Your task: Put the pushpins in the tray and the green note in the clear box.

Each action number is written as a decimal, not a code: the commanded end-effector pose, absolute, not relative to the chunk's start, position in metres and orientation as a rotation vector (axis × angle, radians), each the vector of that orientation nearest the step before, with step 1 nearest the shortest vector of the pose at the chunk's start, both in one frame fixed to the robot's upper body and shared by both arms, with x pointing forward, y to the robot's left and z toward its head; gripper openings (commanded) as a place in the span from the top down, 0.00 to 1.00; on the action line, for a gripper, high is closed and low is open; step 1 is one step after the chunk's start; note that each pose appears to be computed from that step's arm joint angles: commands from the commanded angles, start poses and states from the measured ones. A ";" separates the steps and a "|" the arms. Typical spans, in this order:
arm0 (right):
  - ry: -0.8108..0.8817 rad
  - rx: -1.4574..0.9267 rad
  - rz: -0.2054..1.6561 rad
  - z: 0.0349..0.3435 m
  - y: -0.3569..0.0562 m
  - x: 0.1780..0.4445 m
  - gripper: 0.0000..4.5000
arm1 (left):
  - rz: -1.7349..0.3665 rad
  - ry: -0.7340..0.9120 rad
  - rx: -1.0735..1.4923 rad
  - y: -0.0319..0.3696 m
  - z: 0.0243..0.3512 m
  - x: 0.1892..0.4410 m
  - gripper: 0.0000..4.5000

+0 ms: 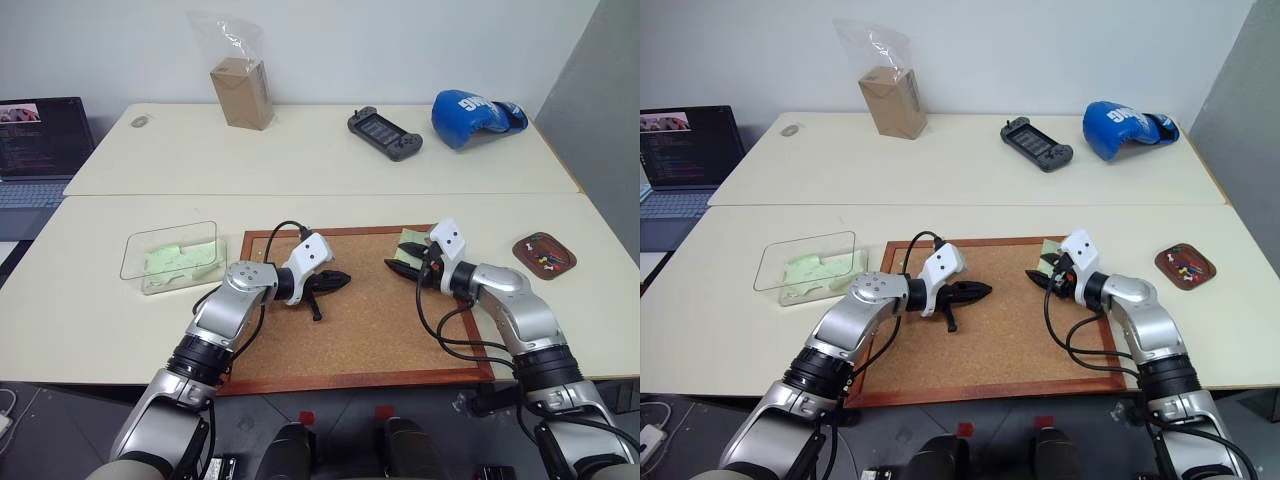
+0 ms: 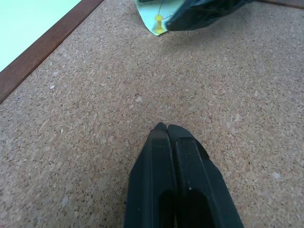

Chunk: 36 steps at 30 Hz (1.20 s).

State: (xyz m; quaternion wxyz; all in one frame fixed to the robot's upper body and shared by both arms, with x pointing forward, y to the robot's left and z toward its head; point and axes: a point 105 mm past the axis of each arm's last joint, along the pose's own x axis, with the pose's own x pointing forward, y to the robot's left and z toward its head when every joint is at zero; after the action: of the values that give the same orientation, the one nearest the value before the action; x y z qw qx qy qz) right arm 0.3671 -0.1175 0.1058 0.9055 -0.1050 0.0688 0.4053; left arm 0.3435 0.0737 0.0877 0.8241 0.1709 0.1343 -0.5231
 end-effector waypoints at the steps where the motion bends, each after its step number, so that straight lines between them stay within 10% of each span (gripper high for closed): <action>1: 0.091 -0.240 0.837 0.114 -0.112 0.373 0.42 | -1.103 0.343 0.378 0.079 0.075 0.341 1.00; 5: 0.096 -0.238 0.839 0.111 -0.111 0.375 0.42 | -1.103 0.342 0.377 0.078 0.075 0.341 1.00; 16: 0.118 -0.244 0.833 0.103 -0.114 0.376 0.99 | -1.097 0.342 0.374 0.078 0.076 0.341 1.00; 36: -0.020 -0.301 0.893 0.156 -0.108 0.361 1.00 | -1.098 0.343 0.366 0.077 0.075 0.341 1.00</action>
State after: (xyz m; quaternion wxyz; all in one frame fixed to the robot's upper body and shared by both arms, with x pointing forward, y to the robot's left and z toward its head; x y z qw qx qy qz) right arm 0.3649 -0.1065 0.1420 0.8936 -0.1362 0.0126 0.4275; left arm 0.3436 0.0731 0.0878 0.8253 0.1690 0.1356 -0.5216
